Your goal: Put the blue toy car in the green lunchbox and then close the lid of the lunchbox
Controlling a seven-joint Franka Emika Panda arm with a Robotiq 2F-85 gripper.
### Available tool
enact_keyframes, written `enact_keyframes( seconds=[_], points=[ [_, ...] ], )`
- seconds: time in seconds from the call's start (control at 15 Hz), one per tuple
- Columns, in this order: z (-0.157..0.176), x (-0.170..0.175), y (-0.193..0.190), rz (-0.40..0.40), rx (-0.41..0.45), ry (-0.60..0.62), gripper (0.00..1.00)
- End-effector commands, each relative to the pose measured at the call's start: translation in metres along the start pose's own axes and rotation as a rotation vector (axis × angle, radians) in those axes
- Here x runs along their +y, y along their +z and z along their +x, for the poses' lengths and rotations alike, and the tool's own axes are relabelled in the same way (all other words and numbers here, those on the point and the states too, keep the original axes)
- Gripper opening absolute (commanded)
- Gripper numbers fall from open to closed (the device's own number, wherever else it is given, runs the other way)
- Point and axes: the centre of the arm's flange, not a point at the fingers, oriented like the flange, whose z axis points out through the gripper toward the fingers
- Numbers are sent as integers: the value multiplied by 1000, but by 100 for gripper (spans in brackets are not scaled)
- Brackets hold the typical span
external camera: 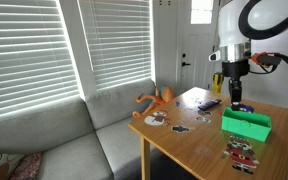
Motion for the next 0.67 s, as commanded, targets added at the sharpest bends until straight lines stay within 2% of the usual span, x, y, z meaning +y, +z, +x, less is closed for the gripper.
enact_keyframes(
  seconds=[0.0, 0.27, 0.6],
  points=[
    [-5, 2, 8, 1, -11, -14, 11],
    [-9, 11, 27, -41, -11, -15, 11],
    [-6, 13, 46, -12, 27, -12, 11]
  ],
)
